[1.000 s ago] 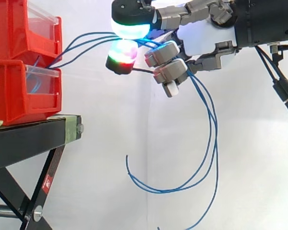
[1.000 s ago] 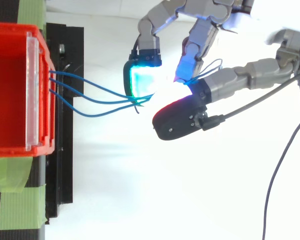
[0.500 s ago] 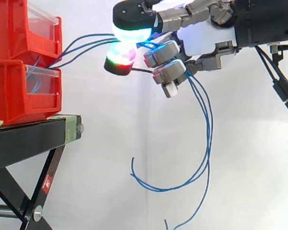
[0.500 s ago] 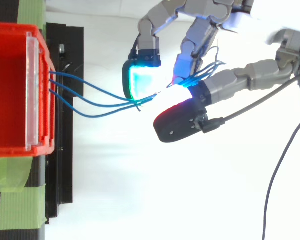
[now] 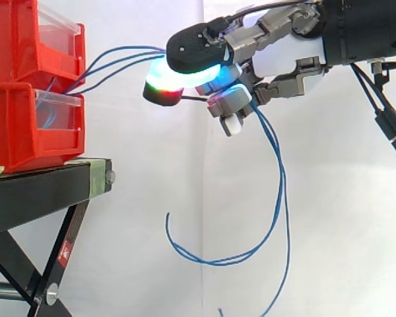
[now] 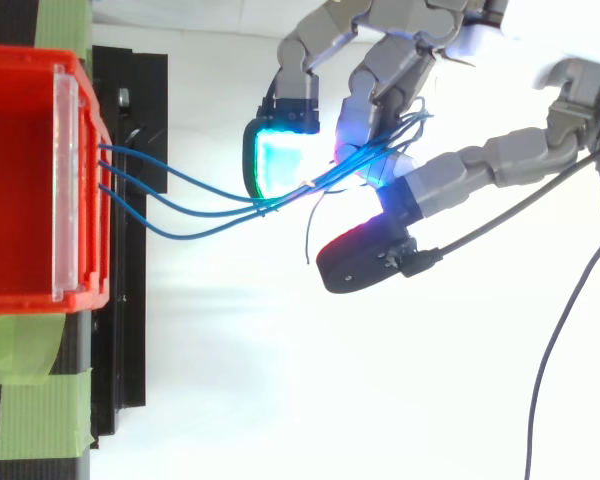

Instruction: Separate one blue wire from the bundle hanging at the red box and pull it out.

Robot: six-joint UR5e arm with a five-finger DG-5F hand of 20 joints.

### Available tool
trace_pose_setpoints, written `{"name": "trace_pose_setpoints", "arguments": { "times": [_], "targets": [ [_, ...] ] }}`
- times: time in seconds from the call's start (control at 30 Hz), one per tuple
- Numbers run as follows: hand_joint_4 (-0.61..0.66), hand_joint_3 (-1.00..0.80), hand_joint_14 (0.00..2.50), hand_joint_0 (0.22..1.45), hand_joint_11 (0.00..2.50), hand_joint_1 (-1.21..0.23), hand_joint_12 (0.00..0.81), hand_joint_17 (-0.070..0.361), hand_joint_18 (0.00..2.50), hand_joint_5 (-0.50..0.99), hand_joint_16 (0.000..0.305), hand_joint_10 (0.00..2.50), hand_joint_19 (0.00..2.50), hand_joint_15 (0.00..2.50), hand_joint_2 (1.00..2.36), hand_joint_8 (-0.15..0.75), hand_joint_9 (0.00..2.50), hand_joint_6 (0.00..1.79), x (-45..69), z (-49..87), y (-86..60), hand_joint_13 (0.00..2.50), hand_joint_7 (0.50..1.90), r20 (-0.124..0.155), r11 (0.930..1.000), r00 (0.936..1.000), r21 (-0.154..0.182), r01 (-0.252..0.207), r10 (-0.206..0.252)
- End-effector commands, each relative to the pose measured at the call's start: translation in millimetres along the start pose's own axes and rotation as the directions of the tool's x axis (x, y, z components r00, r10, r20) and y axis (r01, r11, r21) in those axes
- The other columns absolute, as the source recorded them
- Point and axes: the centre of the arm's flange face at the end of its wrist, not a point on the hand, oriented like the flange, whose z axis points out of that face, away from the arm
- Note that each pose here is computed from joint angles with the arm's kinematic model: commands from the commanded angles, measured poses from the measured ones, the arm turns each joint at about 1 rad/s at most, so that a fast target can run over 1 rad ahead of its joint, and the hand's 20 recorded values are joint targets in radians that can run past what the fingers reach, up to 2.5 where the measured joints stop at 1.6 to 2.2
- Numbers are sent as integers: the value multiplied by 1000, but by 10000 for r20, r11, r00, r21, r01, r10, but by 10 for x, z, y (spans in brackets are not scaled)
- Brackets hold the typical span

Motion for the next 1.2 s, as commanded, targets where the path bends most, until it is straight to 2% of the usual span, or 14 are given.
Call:
{"name": "trace_pose_setpoints", "arguments": {
  "times": [0.0,0.27,0.37,0.47,0.67,0.93,1.17],
  "targets": [
    [203,-446,15,621,1602,-981,429,122,1105,-231,54,594,731,1427,1004,306,1034,936,-5,-6,-1,1302,863,5,10000,10000,1,-1,1],
    [192,-500,11,513,1632,-819,453,130,1172,-202,58,555,771,1442,1000,323,1200,917,-3,0,-1,1401,875,5,10000,10000,1,-1,1],
    [185,-500,11,504,1675,-767,450,132,1208,-188,59,502,764,1435,1000,323,1258,910,-3,2,1,1428,894,11,10000,10000,-12,-5,5],
    [152,-474,11,519,1779,-686,431,128,1228,-160,57,337,793,1452,1002,309,1360,894,-3,2,1,1458,953,11,10000,10000,-12,-5,5],
    [132,-417,12,541,1841,-627,414,124,1223,-144,55,167,808,1460,1008,297,1442,879,-3,0,-1,1466,988,5,10000,10000,1,-16,16],
    [123,-428,15,573,1900,-620,410,119,1223,-131,53,96,797,1461,1006,281,1503,871,6,0,3,1477,1013,-9,10000,10000,-5,1,-1],
    [94,-332,16,599,1914,-710,402,113,1221,-120,50,98,791,1452,1015,279,1548,878,6,0,3,1482,1067,-9,10000,10000,-5,-15,15]
  ]
}}
